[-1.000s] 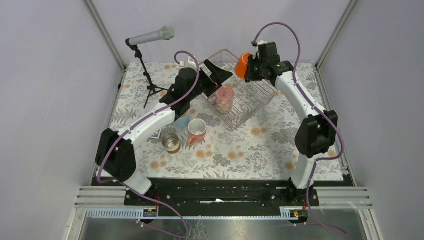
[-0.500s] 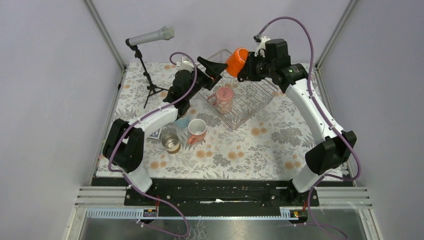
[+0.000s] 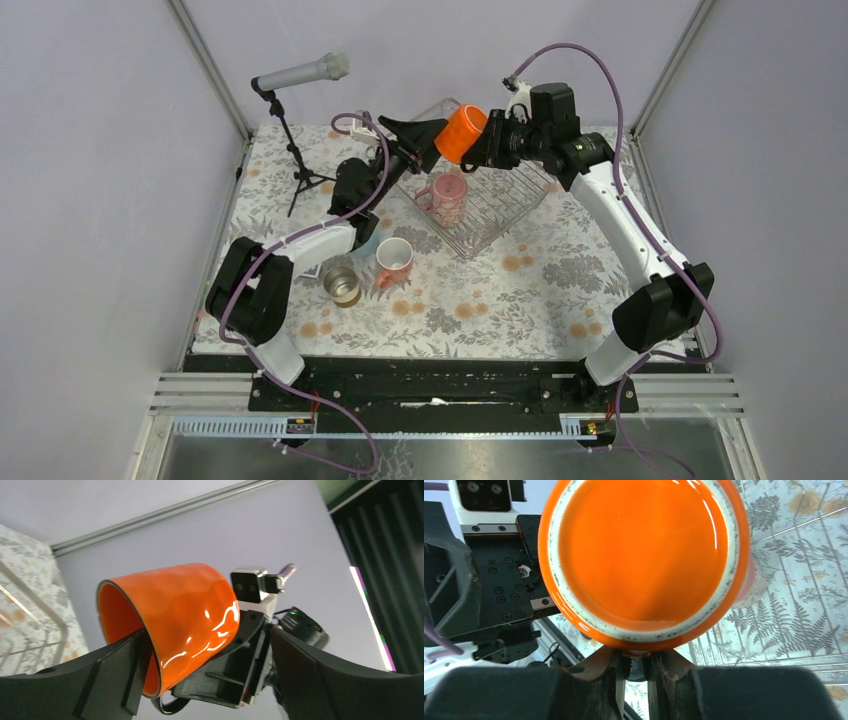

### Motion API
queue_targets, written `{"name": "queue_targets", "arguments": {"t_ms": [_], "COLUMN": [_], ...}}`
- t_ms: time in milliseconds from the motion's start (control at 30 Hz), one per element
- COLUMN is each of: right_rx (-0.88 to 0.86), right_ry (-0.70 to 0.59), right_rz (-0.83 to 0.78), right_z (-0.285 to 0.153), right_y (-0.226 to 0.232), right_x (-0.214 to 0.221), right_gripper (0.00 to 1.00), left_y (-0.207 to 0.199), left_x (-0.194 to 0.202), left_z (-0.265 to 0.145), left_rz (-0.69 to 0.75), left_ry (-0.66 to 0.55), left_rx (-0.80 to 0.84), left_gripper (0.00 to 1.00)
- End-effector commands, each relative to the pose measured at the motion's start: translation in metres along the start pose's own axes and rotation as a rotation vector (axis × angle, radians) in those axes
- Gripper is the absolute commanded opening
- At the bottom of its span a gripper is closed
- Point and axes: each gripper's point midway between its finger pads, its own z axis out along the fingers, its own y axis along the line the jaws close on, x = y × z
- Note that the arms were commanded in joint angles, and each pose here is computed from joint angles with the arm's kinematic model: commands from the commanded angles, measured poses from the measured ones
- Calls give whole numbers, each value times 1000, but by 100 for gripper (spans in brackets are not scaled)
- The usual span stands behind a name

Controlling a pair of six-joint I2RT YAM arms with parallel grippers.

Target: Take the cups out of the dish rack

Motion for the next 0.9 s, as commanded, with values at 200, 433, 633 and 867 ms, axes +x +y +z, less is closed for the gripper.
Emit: {"name": "queue_targets", "arguments": {"t_ms": [200,433,633,867], "right_rx": [-383,-491,-510,-512], "right_ry": [-125,-132,-112,-84], "right_rz": [-52,-18,-32,-62], "right_z": [-52,-67,-69,-70], "right_y": [90,97,98,97], "right_x": [-34,-37,-31,-24], "right_gripper": [0,0,0,0], "left_y": [-109,-136,-124,-117], "left_x": [1,3,14,19], "left_z": [-42,-57,-42,-37], "left_rz": [-119,-137,-116,-131], "left_ry": [36,61,137,173], "left_rx": [415,520,448,432], "left_gripper": [65,40,32,40]}}
